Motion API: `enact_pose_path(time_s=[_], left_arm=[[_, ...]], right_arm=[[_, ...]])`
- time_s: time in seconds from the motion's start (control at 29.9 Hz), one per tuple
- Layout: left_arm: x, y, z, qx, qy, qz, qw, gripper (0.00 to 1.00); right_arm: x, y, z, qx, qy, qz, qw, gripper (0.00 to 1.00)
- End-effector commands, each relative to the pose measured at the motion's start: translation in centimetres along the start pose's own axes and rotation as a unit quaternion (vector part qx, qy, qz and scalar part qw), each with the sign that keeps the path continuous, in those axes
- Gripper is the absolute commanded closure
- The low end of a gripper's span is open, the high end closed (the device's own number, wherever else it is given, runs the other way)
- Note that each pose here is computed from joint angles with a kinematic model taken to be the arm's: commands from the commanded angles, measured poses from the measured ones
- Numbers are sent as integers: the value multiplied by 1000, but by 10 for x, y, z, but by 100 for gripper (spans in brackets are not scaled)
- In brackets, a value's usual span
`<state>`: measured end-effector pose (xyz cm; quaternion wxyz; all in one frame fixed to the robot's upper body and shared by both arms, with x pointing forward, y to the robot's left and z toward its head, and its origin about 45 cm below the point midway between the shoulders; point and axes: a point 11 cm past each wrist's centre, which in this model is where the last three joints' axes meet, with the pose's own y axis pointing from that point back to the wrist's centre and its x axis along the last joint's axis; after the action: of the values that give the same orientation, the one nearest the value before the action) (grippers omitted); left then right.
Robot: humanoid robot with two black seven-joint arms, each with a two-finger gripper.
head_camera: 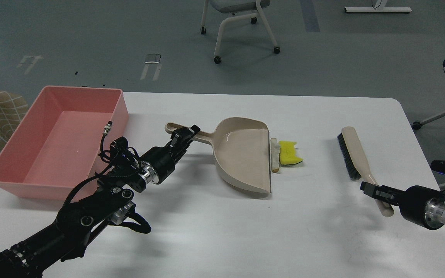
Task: Sweep and dump garbage into bin
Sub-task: 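Sweep the yellow sponge and white scrap into the dustpan with the brush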
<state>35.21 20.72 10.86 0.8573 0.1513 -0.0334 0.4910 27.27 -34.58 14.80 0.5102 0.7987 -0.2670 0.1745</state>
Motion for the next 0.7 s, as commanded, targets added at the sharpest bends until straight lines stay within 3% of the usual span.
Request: enact_pose_path(time_s=[0.0, 0.43, 0.67], left_arm=[[0, -1, 1, -1, 0, 0, 1000, 99], [-4, -3, 3, -6, 4, -1, 1000, 99], [-1, -2, 3, -6, 5, 1, 1000, 98]], right_arm=[[-5, -12, -18, 26, 1, -8, 1000, 100], [-26, -60, -102, 111, 58, -61, 990, 100], [-20, -71, -155, 174, 57, -50, 982, 100]])
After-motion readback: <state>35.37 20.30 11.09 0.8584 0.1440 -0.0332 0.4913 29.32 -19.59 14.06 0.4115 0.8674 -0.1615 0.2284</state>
